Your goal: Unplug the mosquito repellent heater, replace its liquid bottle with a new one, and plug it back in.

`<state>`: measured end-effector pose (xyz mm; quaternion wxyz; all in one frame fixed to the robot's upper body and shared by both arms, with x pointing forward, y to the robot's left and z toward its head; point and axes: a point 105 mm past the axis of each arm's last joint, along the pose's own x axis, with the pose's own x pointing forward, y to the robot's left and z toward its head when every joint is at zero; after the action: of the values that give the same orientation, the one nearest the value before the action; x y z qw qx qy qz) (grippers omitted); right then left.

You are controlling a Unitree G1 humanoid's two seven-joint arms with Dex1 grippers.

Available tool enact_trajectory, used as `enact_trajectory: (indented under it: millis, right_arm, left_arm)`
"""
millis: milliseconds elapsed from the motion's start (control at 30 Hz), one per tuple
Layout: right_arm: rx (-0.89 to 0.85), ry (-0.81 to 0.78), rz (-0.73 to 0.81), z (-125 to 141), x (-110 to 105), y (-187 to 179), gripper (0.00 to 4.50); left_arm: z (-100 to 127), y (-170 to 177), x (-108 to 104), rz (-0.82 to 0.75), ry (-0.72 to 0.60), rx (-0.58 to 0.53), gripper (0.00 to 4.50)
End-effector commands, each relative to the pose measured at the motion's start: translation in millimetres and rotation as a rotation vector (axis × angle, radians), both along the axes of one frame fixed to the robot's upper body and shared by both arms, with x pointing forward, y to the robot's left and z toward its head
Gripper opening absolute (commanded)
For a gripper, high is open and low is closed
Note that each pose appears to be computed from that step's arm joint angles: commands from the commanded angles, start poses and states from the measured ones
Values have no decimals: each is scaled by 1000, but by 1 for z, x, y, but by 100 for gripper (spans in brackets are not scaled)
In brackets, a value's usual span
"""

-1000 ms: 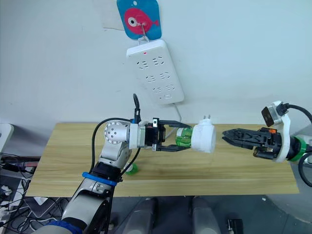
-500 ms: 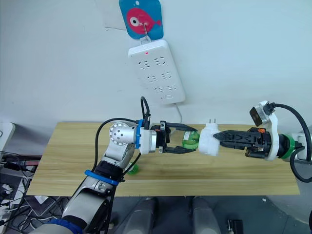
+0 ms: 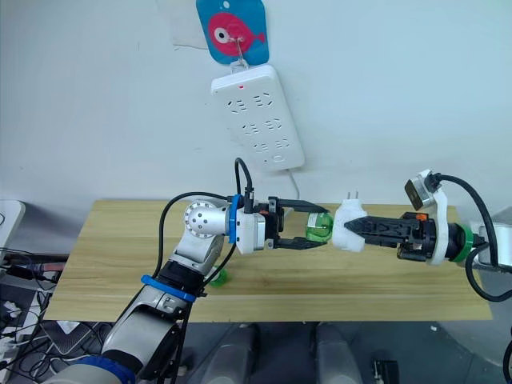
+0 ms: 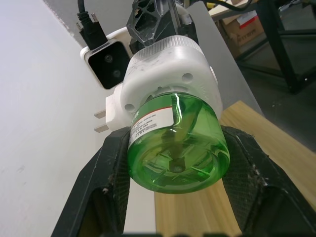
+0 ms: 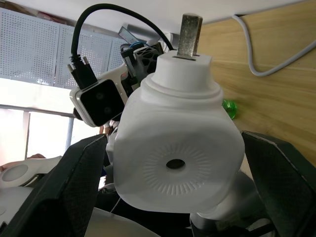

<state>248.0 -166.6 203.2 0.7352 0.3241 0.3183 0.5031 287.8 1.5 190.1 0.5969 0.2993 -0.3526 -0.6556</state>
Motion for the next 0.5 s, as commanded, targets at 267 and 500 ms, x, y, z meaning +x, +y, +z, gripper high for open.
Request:
enact_trajectory:
  millis: [267, 500]
  right_arm:
    - [18, -33, -11, 8, -3, -2, 295]
    - [-14, -54, 5, 9, -8, 1, 295]
  left_arm:
    - [9, -5, -6, -13, -71, -26, 224]
    - [12, -5, -10, -73, 197, -48, 224]
